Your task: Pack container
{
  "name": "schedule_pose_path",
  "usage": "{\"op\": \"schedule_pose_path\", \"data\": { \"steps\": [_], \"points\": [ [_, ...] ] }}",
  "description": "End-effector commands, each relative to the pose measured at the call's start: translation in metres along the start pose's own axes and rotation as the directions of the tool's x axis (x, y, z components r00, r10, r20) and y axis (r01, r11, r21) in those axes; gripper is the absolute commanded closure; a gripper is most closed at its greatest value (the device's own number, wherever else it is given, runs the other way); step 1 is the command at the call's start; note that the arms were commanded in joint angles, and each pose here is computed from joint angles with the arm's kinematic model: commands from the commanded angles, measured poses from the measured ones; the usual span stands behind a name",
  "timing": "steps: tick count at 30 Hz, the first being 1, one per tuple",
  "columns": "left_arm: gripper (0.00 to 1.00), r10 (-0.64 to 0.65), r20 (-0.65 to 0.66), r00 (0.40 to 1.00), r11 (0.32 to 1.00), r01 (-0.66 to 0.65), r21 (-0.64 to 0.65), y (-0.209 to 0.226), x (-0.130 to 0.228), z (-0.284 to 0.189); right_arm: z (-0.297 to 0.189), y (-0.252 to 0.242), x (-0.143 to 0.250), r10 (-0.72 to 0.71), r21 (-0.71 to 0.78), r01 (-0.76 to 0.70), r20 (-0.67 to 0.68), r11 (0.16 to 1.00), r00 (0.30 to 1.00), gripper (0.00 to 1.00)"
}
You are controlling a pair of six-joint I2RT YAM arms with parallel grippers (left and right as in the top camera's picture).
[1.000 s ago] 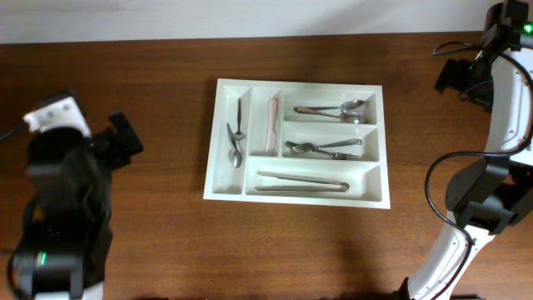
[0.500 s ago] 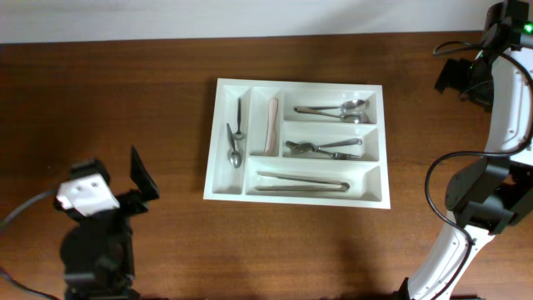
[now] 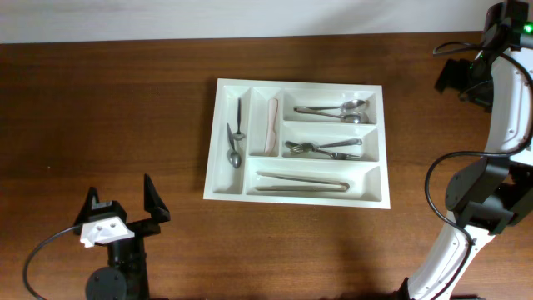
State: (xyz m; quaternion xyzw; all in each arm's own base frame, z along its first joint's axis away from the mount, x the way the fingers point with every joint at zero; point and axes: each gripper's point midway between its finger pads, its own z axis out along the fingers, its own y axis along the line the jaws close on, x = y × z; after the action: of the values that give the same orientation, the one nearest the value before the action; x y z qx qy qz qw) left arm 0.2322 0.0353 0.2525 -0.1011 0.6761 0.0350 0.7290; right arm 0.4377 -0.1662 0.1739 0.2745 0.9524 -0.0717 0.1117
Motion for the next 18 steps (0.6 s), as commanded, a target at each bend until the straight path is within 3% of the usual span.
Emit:
{"op": "schedule_pose_path", "data": {
  "steps": [1,11,18],
  "points": [
    [0.01,0.012,0.019,1.000,1.000,-0.012,0.011,0.000,0.013,0.000,0.003,0.000,0.001,-0.006,0.016,0.006,-0.004,1.000,1.000,0.01],
    [0.01,-0.008,-0.010,1.000,1.000,0.009,0.008,0.002,0.038,0.001,0.003,0.000,0.001,-0.006,0.016,0.006,-0.004,1.000,1.000,0.01],
    [0.01,0.007,-0.109,0.994,1.000,-0.006,0.008,0.003,0.064,0.000,0.003,0.000,0.001,-0.006,0.016,0.006,-0.004,1.000,1.000,0.01]
  ]
}}
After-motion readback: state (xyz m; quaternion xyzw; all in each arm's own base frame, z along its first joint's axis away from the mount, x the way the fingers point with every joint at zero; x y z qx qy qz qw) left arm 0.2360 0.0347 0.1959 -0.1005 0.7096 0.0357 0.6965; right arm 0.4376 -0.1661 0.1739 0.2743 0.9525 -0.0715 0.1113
